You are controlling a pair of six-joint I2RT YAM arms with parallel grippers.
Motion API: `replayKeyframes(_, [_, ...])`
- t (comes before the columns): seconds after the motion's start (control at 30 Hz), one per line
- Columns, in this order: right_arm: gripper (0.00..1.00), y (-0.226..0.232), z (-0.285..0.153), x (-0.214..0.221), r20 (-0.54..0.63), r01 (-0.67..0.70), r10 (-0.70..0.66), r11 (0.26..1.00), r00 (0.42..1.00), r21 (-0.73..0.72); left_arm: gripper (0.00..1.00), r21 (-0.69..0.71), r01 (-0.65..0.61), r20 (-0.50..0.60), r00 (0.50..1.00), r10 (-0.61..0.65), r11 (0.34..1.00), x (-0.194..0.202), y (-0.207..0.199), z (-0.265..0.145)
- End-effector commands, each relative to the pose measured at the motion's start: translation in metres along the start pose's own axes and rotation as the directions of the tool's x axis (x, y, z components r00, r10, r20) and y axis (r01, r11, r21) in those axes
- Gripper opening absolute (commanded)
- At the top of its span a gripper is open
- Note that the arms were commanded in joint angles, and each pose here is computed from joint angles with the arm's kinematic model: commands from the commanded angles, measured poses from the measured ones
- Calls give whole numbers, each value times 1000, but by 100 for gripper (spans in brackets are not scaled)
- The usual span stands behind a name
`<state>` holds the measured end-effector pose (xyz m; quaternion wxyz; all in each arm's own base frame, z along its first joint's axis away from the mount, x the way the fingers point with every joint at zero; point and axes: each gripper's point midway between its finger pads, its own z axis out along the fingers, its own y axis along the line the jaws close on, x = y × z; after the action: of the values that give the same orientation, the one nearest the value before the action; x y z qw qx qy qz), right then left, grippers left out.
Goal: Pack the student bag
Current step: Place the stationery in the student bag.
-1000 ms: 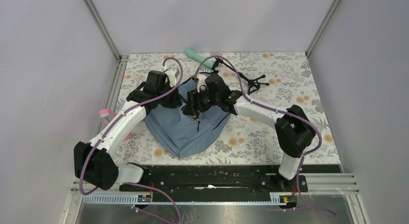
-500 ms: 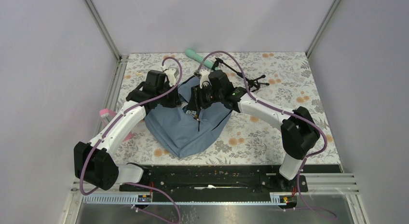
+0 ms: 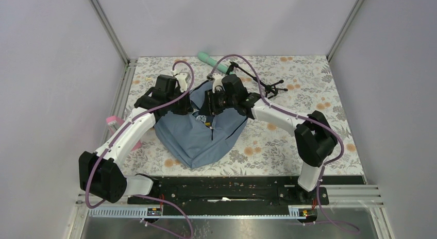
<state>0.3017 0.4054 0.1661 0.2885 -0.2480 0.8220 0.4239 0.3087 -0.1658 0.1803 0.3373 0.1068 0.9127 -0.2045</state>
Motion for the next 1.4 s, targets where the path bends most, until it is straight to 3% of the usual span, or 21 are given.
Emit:
replayKeyframes(0.0, [35, 15, 25, 16, -48, -39, 36, 996, 998, -80, 0, 68, -26, 93, 995, 20, 997, -23, -16, -12])
replayKeyframes(0.33, [34, 38, 43, 29, -92, -74, 61, 986, 994, -147, 0, 62, -26, 96, 995, 20, 998, -24, -15, -12])
replayKeyframes(0.63, [35, 55, 15, 60, -105, -145, 126, 969, 987, -201, 1, 2, -10, 120, 993, 10, 1000, -28, -5, -14])
replayKeyframes(0.93, [49, 71, -15, 30, -14, -58, 57, 980, 998, -190, 5, 6, 1, 94, 996, -2, 1000, -23, -4, -7])
replayKeyframes(1.0, [53, 70, -23, 23, 13, -33, 36, 985, 999, -167, 12, -10, -1, 104, 995, 2, 1000, -25, -2, -10])
replayKeyframes(1.13, [55, 63, -42, 15, 84, 32, -23, 994, 996, -100, 59, -20, -38, 156, 987, 41, 999, -32, -2, -21])
replayKeyframes(1.2, [57, 54, -52, 17, 104, 55, -50, 998, 993, -42, 75, -5, -66, 194, 979, 66, 998, -35, -6, -28])
replayKeyframes(1.37, [65, 21, -82, 29, 165, 74, -96, 988, 982, 136, 86, 48, -181, 320, 934, 156, 982, -44, -29, -51])
